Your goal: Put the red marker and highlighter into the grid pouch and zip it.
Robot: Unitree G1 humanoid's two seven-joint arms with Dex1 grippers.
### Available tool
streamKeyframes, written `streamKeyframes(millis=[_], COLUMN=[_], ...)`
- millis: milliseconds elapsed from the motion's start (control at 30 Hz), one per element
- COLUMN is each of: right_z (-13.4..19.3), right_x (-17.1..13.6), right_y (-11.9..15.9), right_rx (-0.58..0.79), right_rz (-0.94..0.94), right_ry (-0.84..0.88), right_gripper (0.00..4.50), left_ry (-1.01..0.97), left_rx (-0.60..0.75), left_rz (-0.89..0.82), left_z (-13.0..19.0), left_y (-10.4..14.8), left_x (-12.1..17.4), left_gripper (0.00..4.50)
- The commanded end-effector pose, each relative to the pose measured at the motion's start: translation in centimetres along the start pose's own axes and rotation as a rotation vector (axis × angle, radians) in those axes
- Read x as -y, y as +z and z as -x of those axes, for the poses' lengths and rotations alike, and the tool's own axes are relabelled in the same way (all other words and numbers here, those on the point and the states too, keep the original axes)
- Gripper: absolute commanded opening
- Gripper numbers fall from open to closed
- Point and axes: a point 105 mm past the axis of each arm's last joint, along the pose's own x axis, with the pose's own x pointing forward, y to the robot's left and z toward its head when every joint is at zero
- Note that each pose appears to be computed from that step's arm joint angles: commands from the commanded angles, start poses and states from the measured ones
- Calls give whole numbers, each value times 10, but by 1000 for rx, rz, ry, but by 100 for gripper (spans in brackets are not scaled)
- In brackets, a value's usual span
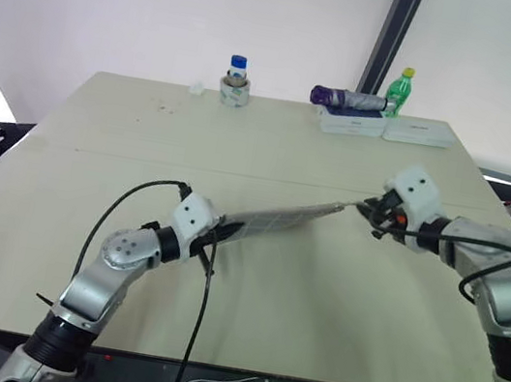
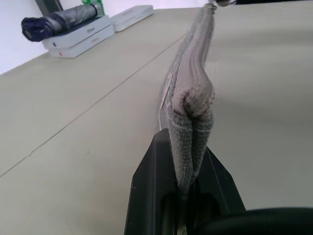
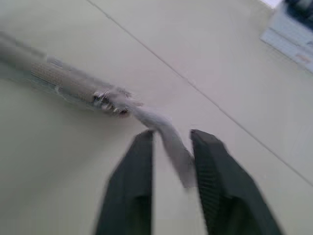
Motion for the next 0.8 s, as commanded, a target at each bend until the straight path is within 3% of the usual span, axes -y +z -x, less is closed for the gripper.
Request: streamKeyframes(millis=[33,133,233,267,300,433,600,800], right_z=[11,13,14,14,15,19,27,41], right_x=[6,3,1,1,2,5,3,11], right_y=[16,9,0,-3,-5,-15,-18,-26], right_rx=[80,77,68,62,57,45,83,157], right_rz=[60,66,60,56,49,24,12,-16], right_ry=[-33,0,20,20,18,13,22,12], right_gripper=[295,295,295,301,301,301,301,301], left_ry=[36,15,-10,-14,-16,-26,10,366], left_rx=[-20,-34,-34,-33,-32,-50,-114,-141], left_rz=[-207,-305,-292,-288,-282,-180,-39,116], left_z=[6,8,9,10,11,24,57,118], left_y=[4,0,-3,-3,-4,-6,-13,-20], left_x=[-16,-18,-16,-16,-15,-14,-19,-74], left_gripper=[0,0,0,71,102,301,301,301])
